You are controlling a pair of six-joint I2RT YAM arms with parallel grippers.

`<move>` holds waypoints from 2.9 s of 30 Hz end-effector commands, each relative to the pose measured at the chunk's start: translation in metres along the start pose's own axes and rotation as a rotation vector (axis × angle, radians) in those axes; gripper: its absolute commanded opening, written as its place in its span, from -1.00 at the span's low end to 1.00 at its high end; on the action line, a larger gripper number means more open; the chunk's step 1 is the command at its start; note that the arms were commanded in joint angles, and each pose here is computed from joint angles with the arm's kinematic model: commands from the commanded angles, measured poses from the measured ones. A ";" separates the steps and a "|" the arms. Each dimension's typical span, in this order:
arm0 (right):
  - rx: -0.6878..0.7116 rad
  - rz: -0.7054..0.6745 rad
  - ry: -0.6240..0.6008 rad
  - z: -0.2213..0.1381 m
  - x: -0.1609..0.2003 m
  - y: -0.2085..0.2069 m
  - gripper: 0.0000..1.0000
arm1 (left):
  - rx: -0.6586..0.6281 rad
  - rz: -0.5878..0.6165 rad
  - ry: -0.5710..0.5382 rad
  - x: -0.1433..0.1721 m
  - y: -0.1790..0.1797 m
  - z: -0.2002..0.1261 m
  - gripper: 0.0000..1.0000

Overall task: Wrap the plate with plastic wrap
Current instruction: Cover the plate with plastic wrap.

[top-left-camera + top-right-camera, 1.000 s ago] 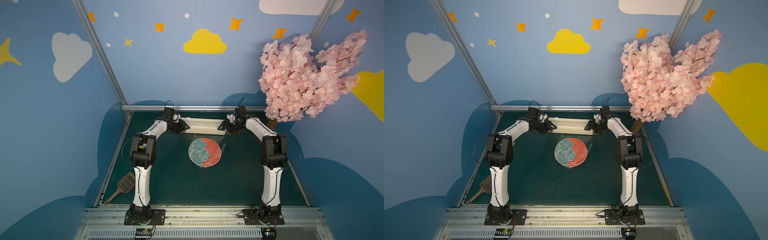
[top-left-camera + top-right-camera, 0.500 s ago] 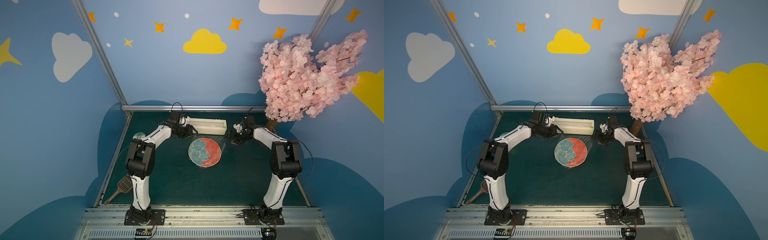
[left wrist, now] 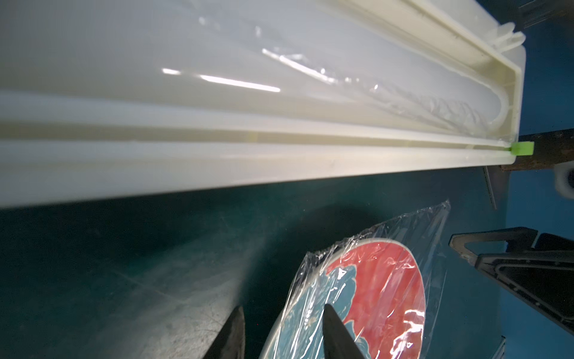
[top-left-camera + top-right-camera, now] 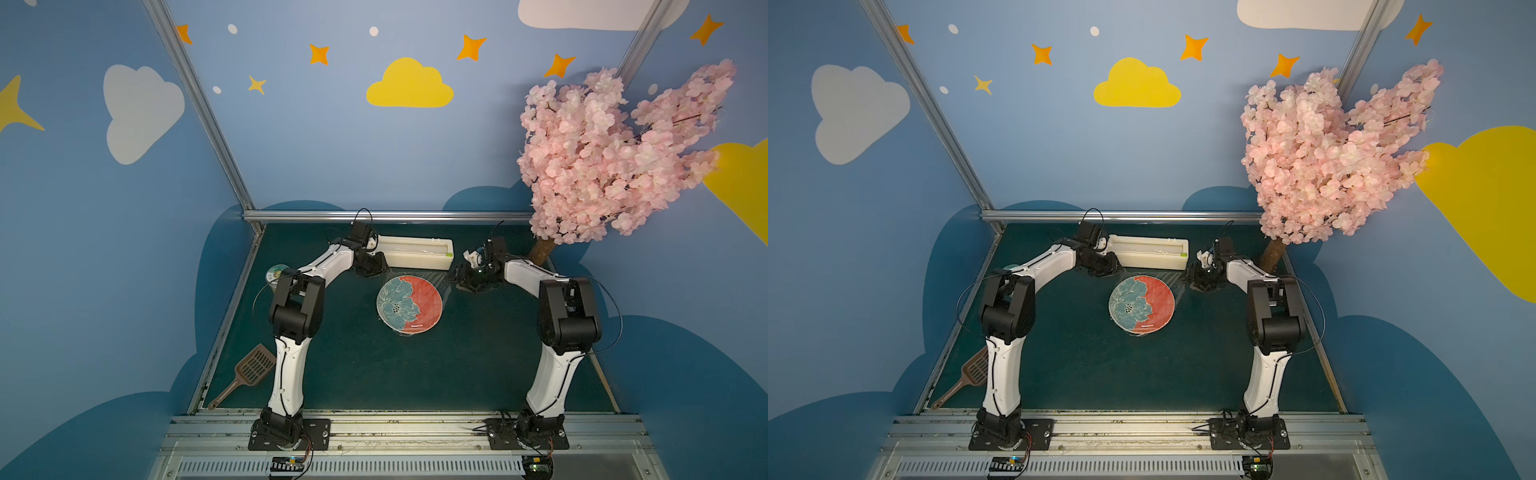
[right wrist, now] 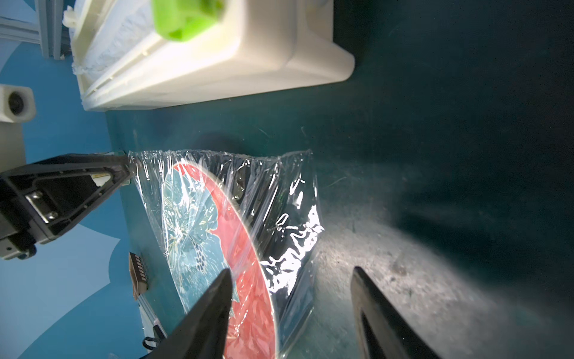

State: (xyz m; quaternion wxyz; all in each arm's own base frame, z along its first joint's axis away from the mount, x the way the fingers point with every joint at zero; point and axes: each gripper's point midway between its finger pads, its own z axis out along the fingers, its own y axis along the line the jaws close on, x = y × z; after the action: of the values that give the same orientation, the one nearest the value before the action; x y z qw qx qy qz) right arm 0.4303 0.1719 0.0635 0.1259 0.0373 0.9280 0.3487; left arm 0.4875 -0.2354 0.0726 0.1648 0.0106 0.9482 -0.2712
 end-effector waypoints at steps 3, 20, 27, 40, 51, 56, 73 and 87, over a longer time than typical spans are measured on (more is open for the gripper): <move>-0.062 -0.015 0.012 0.018 0.001 0.002 -0.42 | 0.016 -0.025 0.028 0.005 0.001 0.017 -0.48; 0.083 -0.046 0.079 0.019 0.025 0.009 -1.00 | 0.011 -0.096 -0.037 0.010 -0.001 -0.006 -0.95; 0.130 -0.065 0.051 -0.011 0.018 0.024 -1.00 | 0.036 -0.094 -0.069 0.002 -0.014 -0.026 -0.95; -0.031 0.244 0.058 -0.005 0.037 0.001 0.32 | 0.111 -0.158 -0.089 -0.006 -0.002 -0.064 -0.94; -0.020 0.115 -0.002 0.005 -0.003 0.016 0.28 | 0.168 -0.201 -0.065 -0.004 -0.001 -0.044 -0.94; -0.040 0.079 0.011 0.015 -0.012 0.017 0.23 | 0.174 -0.224 -0.070 -0.007 -0.002 -0.040 -0.94; -0.098 0.109 0.038 0.041 -0.008 0.010 0.29 | 0.128 -0.221 -0.031 0.001 -0.003 -0.030 -0.95; -0.127 0.143 -0.008 0.043 -0.014 0.022 -0.34 | 0.111 -0.205 -0.028 0.001 -0.002 -0.031 -0.95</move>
State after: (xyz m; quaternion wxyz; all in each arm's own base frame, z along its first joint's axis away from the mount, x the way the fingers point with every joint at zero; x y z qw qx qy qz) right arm 0.4592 0.2139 0.0469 0.1032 0.0964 0.8951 0.4230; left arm 0.4749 -0.2208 0.0994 0.1501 -0.0905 0.9218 -0.3457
